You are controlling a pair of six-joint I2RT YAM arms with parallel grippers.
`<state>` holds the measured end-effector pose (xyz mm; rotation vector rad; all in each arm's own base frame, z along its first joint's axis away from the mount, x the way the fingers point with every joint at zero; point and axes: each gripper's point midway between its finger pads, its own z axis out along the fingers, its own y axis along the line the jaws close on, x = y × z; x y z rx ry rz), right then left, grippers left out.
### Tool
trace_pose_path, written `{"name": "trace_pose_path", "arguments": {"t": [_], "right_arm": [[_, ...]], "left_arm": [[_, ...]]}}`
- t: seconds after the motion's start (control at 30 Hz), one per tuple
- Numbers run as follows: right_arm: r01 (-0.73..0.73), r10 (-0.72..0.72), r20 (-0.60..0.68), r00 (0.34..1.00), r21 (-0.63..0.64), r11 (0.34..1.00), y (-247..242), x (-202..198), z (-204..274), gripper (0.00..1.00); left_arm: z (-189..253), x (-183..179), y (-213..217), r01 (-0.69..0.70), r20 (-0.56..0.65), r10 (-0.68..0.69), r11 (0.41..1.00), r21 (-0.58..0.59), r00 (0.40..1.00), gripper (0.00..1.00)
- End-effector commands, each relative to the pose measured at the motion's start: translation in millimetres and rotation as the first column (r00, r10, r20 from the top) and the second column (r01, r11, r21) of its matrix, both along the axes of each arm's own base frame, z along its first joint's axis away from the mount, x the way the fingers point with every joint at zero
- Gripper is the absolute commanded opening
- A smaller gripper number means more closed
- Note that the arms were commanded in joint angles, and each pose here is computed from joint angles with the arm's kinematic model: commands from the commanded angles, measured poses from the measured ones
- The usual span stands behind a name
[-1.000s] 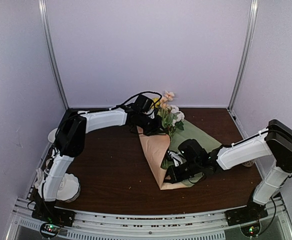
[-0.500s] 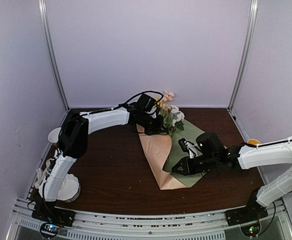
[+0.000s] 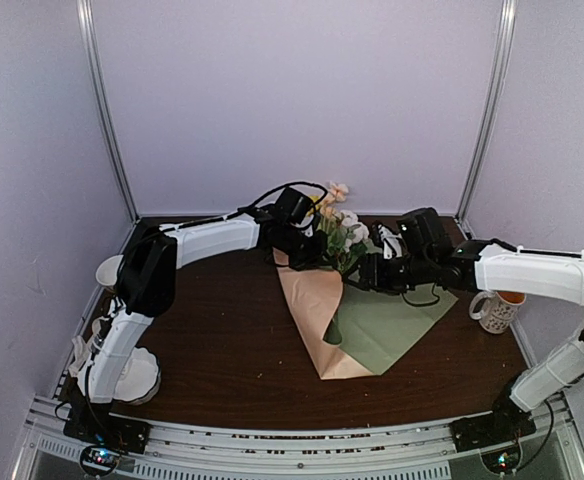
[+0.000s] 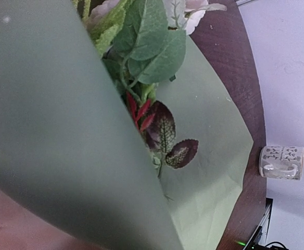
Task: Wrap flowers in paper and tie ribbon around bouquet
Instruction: Pass from the left arm to the right
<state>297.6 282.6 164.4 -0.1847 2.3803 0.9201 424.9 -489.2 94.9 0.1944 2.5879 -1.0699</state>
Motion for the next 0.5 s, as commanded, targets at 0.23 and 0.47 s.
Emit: {"name": "trace_pose_path", "arguments": {"t": [0.23, 0.47], "right_arm": [[-0.120, 0.110, -0.130, 0.985, -0.071, 0.990, 28.3, 16.2, -38.1, 0.60], [-0.195, 0.183, -0.180, 0.966, -0.051, 0.980, 40.4, 13.6, -48.4, 0.43]], "left_arm": [[3.6, 2.8, -7.5, 0.016, 0.033, -0.015, 1.000, -0.012, 0.999, 0.00], [3.0, 2.5, -8.6, 0.018, 0.028, -0.018, 1.000, -0.015, 0.999, 0.00]]}}
